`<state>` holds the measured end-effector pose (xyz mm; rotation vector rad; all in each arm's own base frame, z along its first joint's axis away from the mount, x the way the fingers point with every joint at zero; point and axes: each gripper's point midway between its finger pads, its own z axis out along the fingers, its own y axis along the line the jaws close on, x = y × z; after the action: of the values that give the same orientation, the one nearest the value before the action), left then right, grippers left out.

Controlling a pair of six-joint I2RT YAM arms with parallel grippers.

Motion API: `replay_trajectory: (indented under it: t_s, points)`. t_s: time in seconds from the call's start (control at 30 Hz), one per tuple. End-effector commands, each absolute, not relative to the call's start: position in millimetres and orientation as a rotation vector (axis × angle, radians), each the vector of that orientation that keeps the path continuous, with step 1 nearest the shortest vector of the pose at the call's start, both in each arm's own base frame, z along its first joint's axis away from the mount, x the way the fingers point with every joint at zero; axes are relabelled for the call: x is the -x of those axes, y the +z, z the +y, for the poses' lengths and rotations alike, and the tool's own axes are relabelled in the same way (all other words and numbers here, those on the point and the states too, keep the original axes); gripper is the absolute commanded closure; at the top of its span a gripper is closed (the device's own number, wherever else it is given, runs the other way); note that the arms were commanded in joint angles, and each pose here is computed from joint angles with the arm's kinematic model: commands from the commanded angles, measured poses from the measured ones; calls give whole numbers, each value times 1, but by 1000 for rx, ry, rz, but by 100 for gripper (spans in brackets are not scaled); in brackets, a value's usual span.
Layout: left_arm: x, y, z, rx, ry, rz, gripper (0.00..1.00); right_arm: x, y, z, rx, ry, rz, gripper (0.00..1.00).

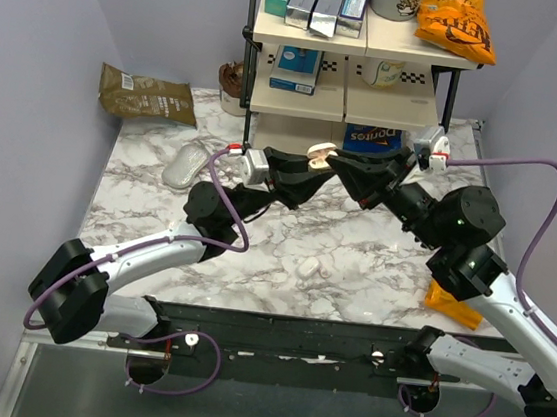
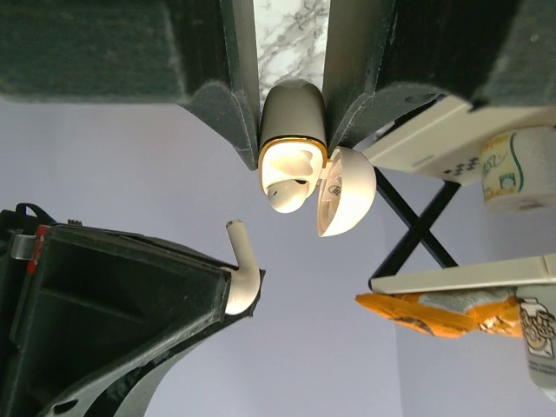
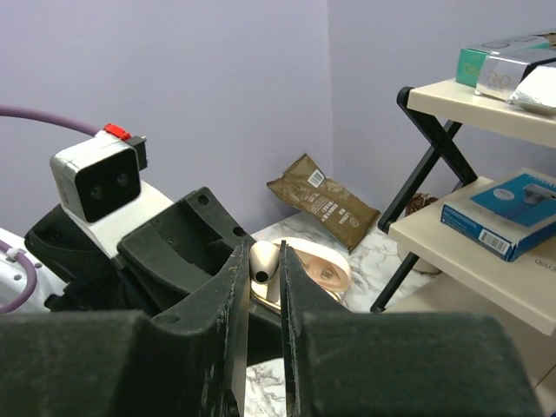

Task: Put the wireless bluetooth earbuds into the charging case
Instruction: Insert the left earbud into the left side groove of the charging case.

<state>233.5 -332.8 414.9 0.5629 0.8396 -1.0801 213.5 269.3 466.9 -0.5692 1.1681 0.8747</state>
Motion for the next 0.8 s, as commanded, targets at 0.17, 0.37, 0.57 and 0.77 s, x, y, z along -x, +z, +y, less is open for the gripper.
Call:
replay_trajectory:
  t_s: [0.17, 0.37, 0.57, 0.77]
  points:
    - [-236, 415, -342, -582, -1137, 943, 100, -212, 474, 276, 598, 872, 1125, 99]
    - [-235, 410, -341, -581, -1143, 965, 100, -219, 463, 278, 593, 854, 1153, 99]
    - [-232, 411, -340, -584, -1152, 966, 100, -224, 453, 283, 598, 846, 1180, 99]
    - [-230, 412, -340, -584, -1169, 965, 100, -230, 443, 286, 596, 834, 1196, 99]
